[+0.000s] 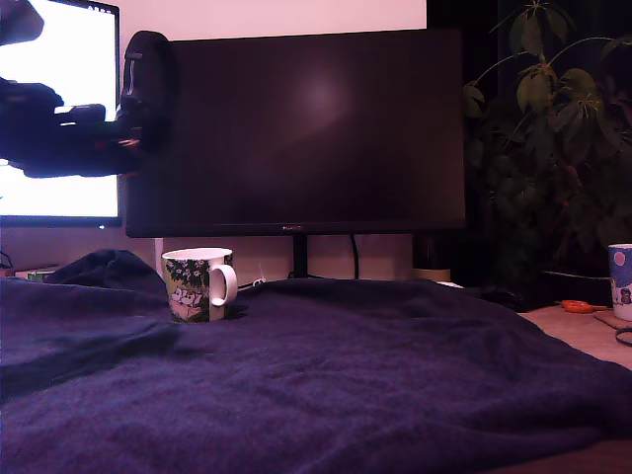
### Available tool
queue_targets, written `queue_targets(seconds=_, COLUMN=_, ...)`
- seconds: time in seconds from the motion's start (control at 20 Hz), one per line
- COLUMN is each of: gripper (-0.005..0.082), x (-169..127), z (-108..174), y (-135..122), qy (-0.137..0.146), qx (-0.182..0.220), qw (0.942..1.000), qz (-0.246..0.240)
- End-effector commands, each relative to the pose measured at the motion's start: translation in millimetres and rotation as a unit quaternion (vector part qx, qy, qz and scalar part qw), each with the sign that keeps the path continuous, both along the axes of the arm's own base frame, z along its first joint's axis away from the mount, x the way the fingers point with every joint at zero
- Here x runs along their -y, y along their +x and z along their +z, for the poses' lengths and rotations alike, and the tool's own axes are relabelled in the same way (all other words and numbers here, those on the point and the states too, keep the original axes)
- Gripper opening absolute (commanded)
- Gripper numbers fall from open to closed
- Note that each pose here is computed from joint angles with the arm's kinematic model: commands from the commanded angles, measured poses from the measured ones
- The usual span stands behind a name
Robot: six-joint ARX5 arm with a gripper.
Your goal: Pick up the coffee capsules on the table and drop them inside the coffee cup
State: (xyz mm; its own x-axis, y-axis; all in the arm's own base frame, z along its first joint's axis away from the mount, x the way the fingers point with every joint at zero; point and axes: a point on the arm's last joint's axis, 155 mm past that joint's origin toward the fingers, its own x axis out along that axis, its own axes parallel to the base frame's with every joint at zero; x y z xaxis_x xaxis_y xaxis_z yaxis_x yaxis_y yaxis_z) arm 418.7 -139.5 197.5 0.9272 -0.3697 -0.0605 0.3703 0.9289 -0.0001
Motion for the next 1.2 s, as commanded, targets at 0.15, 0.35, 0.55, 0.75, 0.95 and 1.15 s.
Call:
queue_targets(seconds=0.15, gripper=0.0158, x=13, z=-1, y=35, qy=0.005, qx=-0.009, qw=0.9999, qz=-0.01)
queue_targets(seconds=0.35, gripper=0.0157, x=21, z=-11, y=61, qy=0.018, qx=-0.044, qw=0.9988, qz=-0.013)
queue_targets(seconds=0.55, gripper=0.0158, x=24, z=-22, y=80, qy=0.034, qx=-0.084, qw=0.9957, qz=-0.021)
queue_targets(seconds=0.75, gripper=0.0158, x=22, z=-36, y=96, qy=0.041, qx=-0.135, qw=0.9897, qz=-0.026)
queue_targets(seconds=0.95, gripper=0.0158, x=21, z=-53, y=106, qy=0.045, qx=-0.188, qw=0.9808, qz=-0.03)
queue_targets(seconds=1.15, gripper=0.0158, x=24, z=-62, y=108, qy=0.05, qx=-0.234, qw=0.9702, qz=-0.039)
